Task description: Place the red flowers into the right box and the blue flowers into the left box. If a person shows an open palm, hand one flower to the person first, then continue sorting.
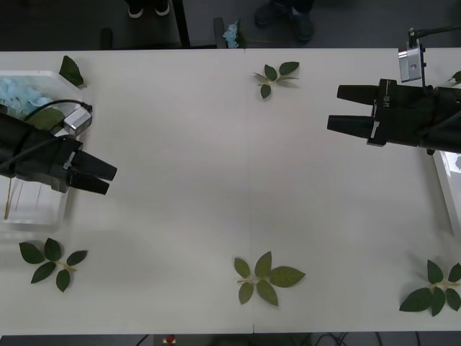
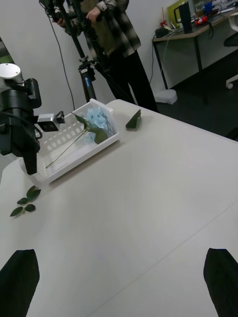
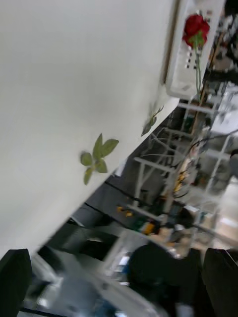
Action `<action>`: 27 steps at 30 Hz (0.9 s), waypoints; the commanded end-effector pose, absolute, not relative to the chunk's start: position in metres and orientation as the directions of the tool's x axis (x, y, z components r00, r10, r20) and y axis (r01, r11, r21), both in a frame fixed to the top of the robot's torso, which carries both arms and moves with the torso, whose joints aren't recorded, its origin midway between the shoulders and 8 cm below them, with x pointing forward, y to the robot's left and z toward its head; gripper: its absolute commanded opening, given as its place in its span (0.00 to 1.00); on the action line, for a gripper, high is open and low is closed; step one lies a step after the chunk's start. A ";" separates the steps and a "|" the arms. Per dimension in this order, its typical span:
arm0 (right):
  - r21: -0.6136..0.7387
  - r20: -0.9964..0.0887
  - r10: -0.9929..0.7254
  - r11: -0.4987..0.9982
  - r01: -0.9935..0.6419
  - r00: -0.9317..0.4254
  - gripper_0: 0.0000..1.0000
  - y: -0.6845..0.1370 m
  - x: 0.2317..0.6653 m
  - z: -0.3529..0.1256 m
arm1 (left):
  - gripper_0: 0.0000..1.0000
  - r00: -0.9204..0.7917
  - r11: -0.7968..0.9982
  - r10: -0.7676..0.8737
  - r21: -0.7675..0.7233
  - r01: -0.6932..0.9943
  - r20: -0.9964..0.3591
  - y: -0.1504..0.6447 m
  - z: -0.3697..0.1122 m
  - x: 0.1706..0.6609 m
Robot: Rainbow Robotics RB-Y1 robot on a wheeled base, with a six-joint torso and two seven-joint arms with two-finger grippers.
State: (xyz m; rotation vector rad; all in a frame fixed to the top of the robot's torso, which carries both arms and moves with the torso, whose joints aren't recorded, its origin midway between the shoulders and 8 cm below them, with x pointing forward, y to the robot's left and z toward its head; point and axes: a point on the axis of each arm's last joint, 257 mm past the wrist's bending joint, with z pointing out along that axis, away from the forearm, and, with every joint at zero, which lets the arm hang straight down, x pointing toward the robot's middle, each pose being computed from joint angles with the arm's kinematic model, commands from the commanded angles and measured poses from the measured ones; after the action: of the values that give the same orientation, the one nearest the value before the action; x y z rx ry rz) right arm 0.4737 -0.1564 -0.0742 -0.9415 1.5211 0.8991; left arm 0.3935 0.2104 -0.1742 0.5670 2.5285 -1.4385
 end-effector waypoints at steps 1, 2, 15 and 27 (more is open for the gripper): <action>0.009 -0.988 -0.136 0.393 -0.920 -0.067 0.97 -0.161 0.471 -0.063 | 1.00 -0.726 0.378 0.347 -0.620 0.688 -0.594 0.211 -0.168 0.405; 0.009 -0.988 -0.136 0.393 -0.920 -0.067 0.97 -0.161 0.471 -0.063 | 1.00 -0.681 0.349 0.367 -0.585 0.732 -0.634 0.211 -0.169 0.404; 0.009 -0.988 -0.136 0.393 -0.920 -0.067 0.97 -0.161 0.471 -0.063 | 1.00 -0.528 0.234 0.318 -0.475 0.848 -0.787 0.204 -0.153 0.407; 0.009 -0.988 -0.136 0.393 -0.920 -0.067 0.96 -0.161 0.471 -0.063 | 1.00 -0.588 0.175 0.190 -0.562 0.808 -0.786 0.184 -0.148 0.407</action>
State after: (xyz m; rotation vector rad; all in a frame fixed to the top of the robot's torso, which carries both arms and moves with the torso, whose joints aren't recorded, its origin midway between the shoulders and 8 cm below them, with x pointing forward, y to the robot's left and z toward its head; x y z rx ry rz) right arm 0.4737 -0.1564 -0.0742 -0.9415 1.5211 0.8991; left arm 0.4072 0.1816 -0.1436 0.9808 1.8895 -1.4029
